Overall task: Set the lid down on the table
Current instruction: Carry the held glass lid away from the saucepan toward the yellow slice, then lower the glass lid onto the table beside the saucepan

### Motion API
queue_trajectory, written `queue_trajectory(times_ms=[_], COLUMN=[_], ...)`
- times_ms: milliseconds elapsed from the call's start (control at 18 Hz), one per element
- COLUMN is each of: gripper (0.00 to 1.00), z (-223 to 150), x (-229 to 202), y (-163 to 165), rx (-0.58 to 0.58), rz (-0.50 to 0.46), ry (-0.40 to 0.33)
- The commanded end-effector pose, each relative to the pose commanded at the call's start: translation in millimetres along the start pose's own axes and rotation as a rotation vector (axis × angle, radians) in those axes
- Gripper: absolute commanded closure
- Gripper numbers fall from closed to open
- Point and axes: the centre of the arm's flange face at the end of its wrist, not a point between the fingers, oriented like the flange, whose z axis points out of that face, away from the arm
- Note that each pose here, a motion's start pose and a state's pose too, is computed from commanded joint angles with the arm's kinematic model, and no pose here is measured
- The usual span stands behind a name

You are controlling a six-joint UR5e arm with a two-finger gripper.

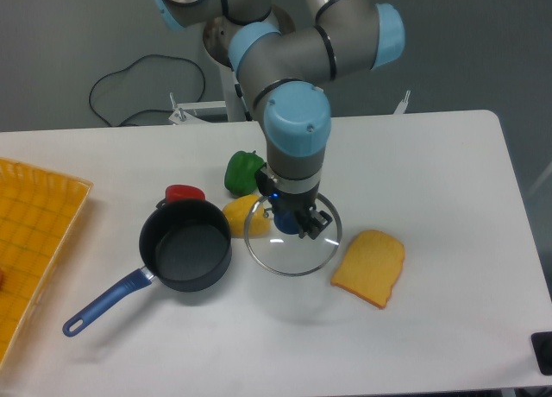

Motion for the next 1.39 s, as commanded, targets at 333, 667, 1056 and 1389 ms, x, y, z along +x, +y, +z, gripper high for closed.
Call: queue_trajectory(times_ms=[333,667,1056,1389], gripper=[0.52,0.52,0.52,0.52], z=[19,42,63,74], x=[-3,0,6,7], y=[-10,-20,-38,-43], rx=[0.022,0.040,0.042,0.032], rz=[-0.154,-0.220,-0.193,-0.188], ry=[0.014,0.072,0.079,0.089])
